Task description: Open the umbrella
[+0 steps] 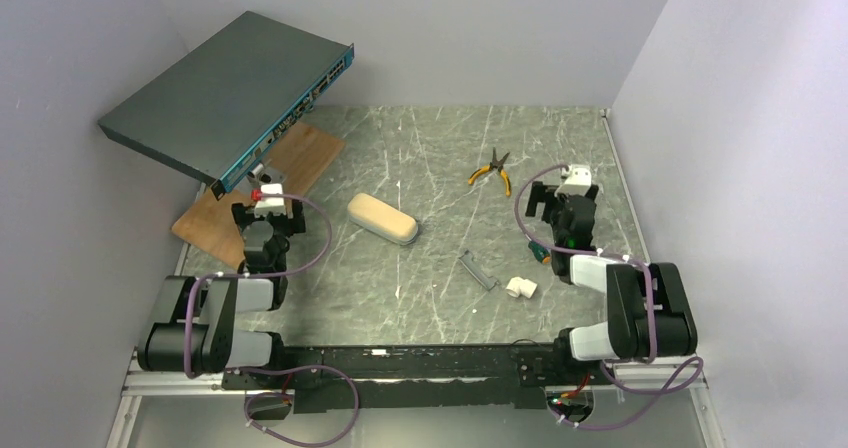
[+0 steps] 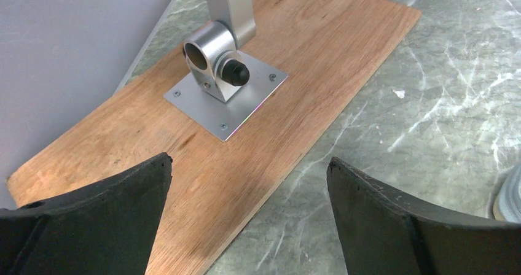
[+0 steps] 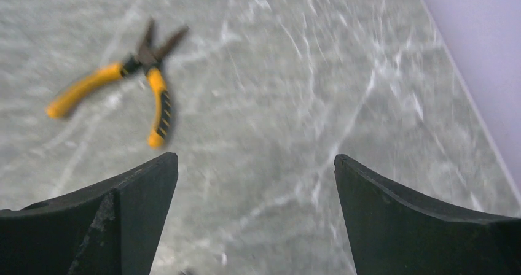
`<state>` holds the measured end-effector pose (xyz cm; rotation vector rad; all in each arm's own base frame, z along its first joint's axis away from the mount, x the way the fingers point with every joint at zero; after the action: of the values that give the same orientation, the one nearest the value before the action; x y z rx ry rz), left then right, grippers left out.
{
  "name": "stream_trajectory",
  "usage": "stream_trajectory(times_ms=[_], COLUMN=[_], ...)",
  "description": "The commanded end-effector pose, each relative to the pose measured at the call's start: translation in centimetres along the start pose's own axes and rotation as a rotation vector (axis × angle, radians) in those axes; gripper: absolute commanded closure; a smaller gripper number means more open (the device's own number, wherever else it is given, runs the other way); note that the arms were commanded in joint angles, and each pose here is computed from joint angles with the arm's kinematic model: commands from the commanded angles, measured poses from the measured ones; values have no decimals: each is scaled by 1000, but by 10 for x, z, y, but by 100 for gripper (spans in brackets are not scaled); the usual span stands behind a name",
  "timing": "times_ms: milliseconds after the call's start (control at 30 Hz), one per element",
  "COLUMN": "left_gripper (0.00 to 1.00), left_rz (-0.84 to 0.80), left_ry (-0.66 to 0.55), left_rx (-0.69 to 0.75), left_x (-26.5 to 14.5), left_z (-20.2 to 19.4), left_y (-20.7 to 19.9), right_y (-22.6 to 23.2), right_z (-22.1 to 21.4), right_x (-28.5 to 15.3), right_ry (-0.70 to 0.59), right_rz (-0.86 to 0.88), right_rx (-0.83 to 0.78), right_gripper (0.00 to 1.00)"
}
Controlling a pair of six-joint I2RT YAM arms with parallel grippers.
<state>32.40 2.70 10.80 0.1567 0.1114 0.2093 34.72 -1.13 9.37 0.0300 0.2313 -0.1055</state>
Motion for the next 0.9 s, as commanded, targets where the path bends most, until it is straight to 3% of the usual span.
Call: stream_trajectory(times_ms=[0,33,100,167,267,333,533,633,733,800,867], left_gripper=[1,1,1,1,1,1,1,1,1,1,1], left_rz=[-12,-9,-39,-83,-149,-197,-397,-557,-381,-455,-396], left_ry=[-149,-148,-19,103,224,263,381,500,670,648,666], left_rx=[-3,-9,-27,-98,-186,-233,-411,-459,-532,-497,-499], left_x=[-12,-15,-19,-24,-43,-59,-113,-138,-147,-150,-152], left_z=[34,38,31,46,49,49,59,67,44,48,46], left_y=[0,0,-7,-16,-31,-44,-83,-102,-87,-90,-81], right_y=[18,23,38,67,108,126,193,220,238,250,262], right_z=[65,75,98,121,129,127,115,107,99,93,86], right_x=[6,6,0,-8,-16,-10,-27,-40,-51,-57,-60], right_ry=[-74,-83,-110,-121,-29,81,208,281,301,321,352], right_rz=[39,62,135,319,574,637,711,805,879,931,960], right_rx=[-41,-22,75,161,329,410,203,140,76,23,-28], right_gripper=[0,0,0,0,0,0,0,0,0,0,0])
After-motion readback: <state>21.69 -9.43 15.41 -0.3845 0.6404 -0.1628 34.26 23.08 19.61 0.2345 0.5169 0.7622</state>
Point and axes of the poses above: each gripper's point midway between its finger pads, its own x axis out along the fingers, its own y axis along the line the jaws close on, z = x × y, the point moved 3 cm from there along -x, back along the fingers, and after that the axes turned 2 degrees about x, right-handed, at the moved point
